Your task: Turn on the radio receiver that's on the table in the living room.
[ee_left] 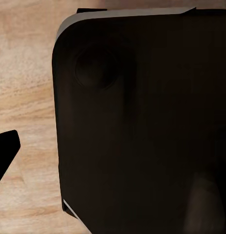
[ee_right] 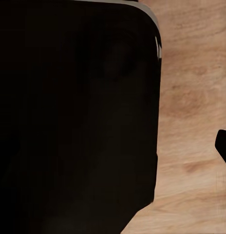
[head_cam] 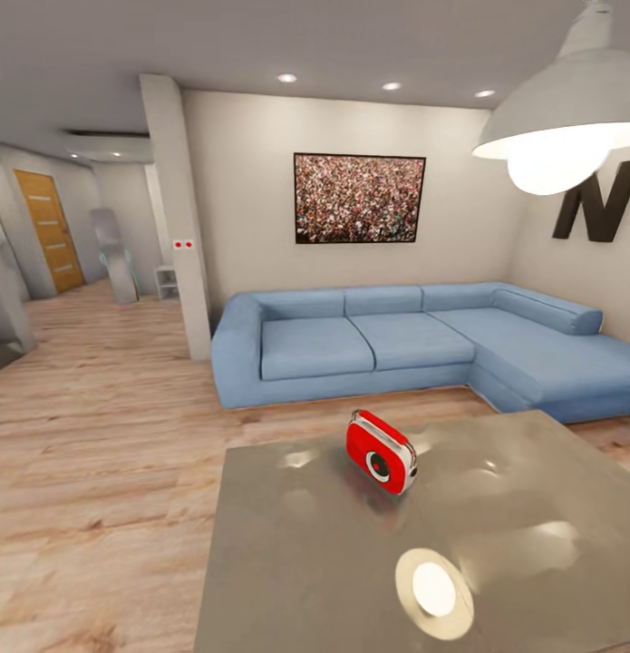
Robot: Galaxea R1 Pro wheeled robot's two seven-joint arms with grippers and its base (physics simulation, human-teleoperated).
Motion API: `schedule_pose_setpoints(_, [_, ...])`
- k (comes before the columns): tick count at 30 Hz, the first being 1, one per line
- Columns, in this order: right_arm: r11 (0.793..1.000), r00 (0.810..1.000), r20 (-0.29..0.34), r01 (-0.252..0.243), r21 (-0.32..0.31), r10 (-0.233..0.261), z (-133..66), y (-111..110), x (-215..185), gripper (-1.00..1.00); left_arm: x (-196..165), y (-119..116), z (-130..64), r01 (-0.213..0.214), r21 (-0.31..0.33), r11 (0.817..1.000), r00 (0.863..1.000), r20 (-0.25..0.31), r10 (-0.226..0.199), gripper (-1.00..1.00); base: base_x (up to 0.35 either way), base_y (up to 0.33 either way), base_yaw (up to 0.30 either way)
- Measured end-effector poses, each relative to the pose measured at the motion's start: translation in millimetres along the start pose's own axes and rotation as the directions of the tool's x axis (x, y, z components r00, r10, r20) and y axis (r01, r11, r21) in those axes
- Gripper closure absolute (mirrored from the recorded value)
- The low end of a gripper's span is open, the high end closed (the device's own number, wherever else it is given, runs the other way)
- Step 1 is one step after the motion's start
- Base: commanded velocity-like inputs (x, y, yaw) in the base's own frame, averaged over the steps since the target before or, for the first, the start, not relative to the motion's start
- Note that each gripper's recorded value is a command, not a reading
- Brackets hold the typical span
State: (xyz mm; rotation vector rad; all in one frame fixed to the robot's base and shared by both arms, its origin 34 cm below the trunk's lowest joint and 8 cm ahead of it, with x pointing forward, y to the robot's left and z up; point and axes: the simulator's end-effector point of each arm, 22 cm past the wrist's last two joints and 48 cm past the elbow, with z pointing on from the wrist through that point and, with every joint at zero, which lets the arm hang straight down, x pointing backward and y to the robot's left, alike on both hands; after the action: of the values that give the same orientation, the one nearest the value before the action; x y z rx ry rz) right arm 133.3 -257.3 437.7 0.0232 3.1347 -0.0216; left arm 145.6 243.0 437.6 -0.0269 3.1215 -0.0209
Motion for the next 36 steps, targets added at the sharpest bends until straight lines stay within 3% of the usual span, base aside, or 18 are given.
schedule_pose_setpoints(18, [1.0,1.0,-0.001,-0.005,-0.001,0.005,0.0,0.7,0.1,-1.0,0.0,0.0,0.0,0.0,-0.004,1.0,1.0,0.0,0.0,-1.0,0.007,0.0,-0.231])
schedule_pose_setpoints(36, [1.0,1.0,-0.001,-0.005,-0.001,0.005,0.0,0.7,0.2,-1.0,0.0,0.5,0.0,0.0,-0.006,1.0,1.0,0.0,0.0,-1.0,0.2,-0.08,-0.021])
